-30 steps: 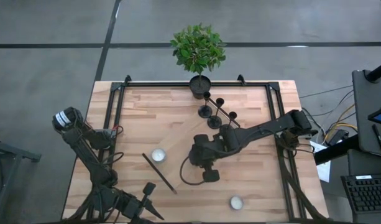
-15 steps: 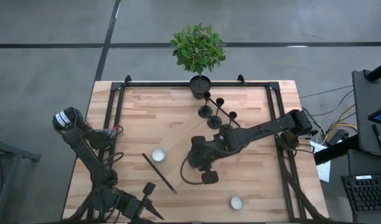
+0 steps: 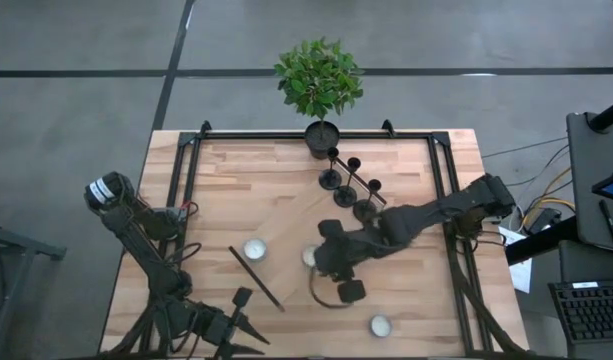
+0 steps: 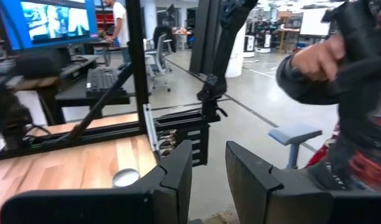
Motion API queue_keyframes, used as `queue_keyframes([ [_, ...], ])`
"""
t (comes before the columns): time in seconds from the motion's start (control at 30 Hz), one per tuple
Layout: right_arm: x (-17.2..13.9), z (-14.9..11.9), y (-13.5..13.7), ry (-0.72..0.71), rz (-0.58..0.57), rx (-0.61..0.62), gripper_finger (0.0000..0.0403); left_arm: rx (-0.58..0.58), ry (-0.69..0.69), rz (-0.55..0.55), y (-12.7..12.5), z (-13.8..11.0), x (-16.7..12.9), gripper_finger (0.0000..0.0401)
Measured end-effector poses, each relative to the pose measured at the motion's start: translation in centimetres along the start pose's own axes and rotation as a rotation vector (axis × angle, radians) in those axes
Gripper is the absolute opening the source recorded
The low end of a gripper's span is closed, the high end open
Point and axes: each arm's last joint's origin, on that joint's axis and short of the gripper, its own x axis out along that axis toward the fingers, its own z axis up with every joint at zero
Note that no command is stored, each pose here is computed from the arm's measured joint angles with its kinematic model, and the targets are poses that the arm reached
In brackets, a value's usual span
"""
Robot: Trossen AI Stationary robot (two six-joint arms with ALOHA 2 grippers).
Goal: Pick & Place candle stick holders
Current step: Put the blue scented candle on the shelf
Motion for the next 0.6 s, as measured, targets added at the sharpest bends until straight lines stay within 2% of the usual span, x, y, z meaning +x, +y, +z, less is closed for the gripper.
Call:
queue_keyframes([
  [0.17, -2.8, -0.5, 3.1, -0.049, 0.059, -0.002, 0.011, -0.01, 0.012, 0.042, 1.7, 0.0, 0.9, 0.0094],
  [0.27, -4.0, -1.2, 5.1, -0.075, 0.038, -0.017, 0.0109, -0.032, 0.068, 0.053, 3.4, -0.4, 1.8, 0.0094],
  [0.43, -4.6, -2.8, 7.9, -0.089, -0.018, -0.056, 0.011, -0.042, 0.154, 0.109, 5.9, -0.3, 3.0, 0.0094],
  [0.6, -4.3, -5.0, 10.4, -0.052, 0.004, -0.023, 0.0089, -0.024, 0.207, 0.112, 6.7, 0.5, 3.5, 0.0094],
])
